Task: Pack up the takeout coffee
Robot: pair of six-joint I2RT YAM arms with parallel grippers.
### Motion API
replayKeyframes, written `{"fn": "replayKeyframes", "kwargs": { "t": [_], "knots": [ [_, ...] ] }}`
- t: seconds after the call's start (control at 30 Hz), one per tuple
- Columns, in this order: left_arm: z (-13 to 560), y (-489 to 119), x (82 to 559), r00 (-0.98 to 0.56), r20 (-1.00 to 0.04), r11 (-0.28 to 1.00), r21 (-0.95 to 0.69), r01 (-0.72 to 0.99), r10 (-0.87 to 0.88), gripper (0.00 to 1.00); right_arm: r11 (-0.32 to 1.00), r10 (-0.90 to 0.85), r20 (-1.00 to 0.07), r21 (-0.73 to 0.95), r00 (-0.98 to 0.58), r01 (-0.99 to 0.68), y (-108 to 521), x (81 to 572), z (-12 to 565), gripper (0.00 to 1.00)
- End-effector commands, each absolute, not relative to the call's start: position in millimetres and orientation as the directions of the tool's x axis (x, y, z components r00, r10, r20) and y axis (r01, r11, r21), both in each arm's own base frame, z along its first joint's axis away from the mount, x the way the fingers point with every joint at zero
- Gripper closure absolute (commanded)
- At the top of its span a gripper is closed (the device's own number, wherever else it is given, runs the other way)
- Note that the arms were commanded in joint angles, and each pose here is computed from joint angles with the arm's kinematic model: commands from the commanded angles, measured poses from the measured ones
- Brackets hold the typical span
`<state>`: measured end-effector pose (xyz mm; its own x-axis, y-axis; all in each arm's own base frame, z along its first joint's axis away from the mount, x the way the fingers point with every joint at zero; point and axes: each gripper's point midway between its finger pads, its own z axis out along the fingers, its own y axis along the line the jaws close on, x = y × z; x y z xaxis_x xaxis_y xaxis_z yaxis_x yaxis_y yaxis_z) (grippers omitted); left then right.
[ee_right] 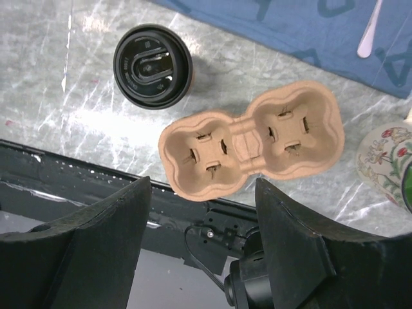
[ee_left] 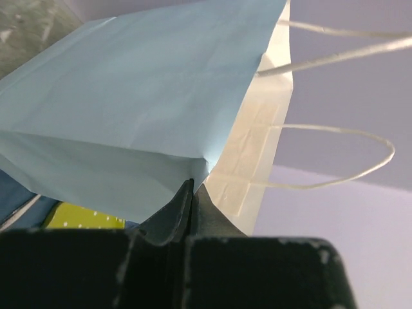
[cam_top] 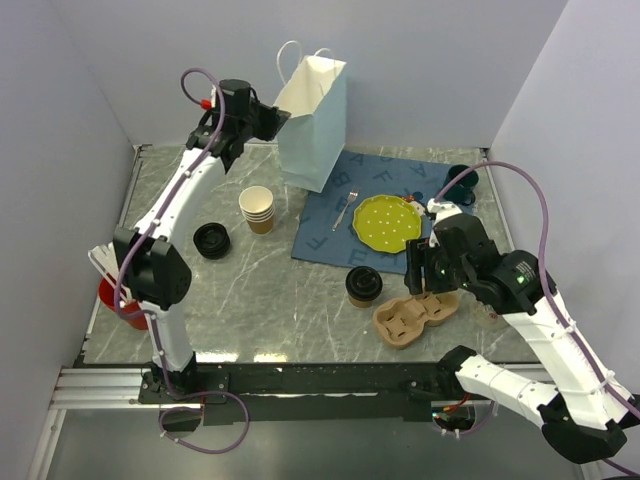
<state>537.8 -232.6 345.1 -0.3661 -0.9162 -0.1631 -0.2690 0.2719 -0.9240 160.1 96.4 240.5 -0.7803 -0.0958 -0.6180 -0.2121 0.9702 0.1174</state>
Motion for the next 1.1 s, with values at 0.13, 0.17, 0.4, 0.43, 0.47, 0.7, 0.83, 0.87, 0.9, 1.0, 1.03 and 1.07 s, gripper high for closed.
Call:
{"fn": "replayKeyframes", "kwargs": {
  "t": [0.13, 0.17, 0.4, 0.43, 0.47, 0.7, 0.83, 0.87, 0.9, 1.0, 1.03, 1.07],
  "knots": [
    [454, -230, 448, -0.483, -0.271, 0.294, -0.955, 0.029, -0.833, 0.99, 0.979, -0.009, -0.767, 0.124, -0.641, -0.162, 86, 180, 299, 0.27],
    [472, -224, 427, -0.479, -0.270, 0.275, -0.959, 0.060, -0.835, 0.99, 0.978, -0.007, -0.778, 0.126, -0.629, -0.166, 86, 180, 304, 0.27],
    [443, -213, 341, -0.578, -0.252, 0.276, -0.960, 0.049, -0.776, 0.99, 0.972, 0.018, -0.830, 0.146, -0.557, -0.186, 85, 181, 330, 0.27],
    [439, -210, 332, -0.585, -0.261, 0.290, -0.956, 0.046, -0.768, 0.99, 0.971, 0.020, -0.831, 0.148, -0.555, -0.186, 85, 182, 329, 0.27],
    [438, -206, 312, -0.602, -0.266, 0.301, -0.953, 0.044, -0.753, 0.99, 0.969, 0.017, -0.830, 0.151, -0.557, -0.194, 87, 181, 329, 0.27],
    [377, -180, 235, -0.672, -0.325, 0.457, -0.889, -0.023, -0.666, 0.97, 0.957, 0.020, -0.811, 0.184, -0.584, -0.223, 98, 181, 315, 0.27],
    [341, -159, 207, -0.679, -0.366, 0.558, -0.826, -0.078, -0.637, 0.94, 0.951, 0.017, -0.800, 0.199, -0.600, -0.238, 103, 179, 309, 0.27],
    [337, -156, 200, -0.681, -0.366, 0.564, -0.821, -0.083, -0.634, 0.96, 0.949, 0.020, -0.798, 0.204, -0.602, -0.240, 103, 178, 308, 0.27],
    [322, -158, 194, -0.709, -0.346, 0.572, -0.814, -0.099, -0.615, 0.97, 0.949, 0.017, -0.796, 0.204, -0.605, -0.242, 104, 178, 307, 0.27],
    [301, -161, 178, -0.749, -0.308, 0.563, -0.820, -0.104, -0.587, 0.98, 0.948, 0.015, -0.795, 0.203, -0.606, -0.244, 103, 177, 308, 0.27],
    [295, -162, 174, -0.761, -0.298, 0.563, -0.820, -0.105, -0.576, 0.96, 0.949, 0.009, -0.793, 0.199, -0.609, -0.244, 103, 176, 307, 0.27],
    [292, -162, 168, -0.768, -0.298, 0.562, -0.821, -0.097, -0.567, 0.94, 0.949, 0.006, -0.795, 0.196, -0.607, -0.247, 102, 176, 307, 0.27]
  ]
}}
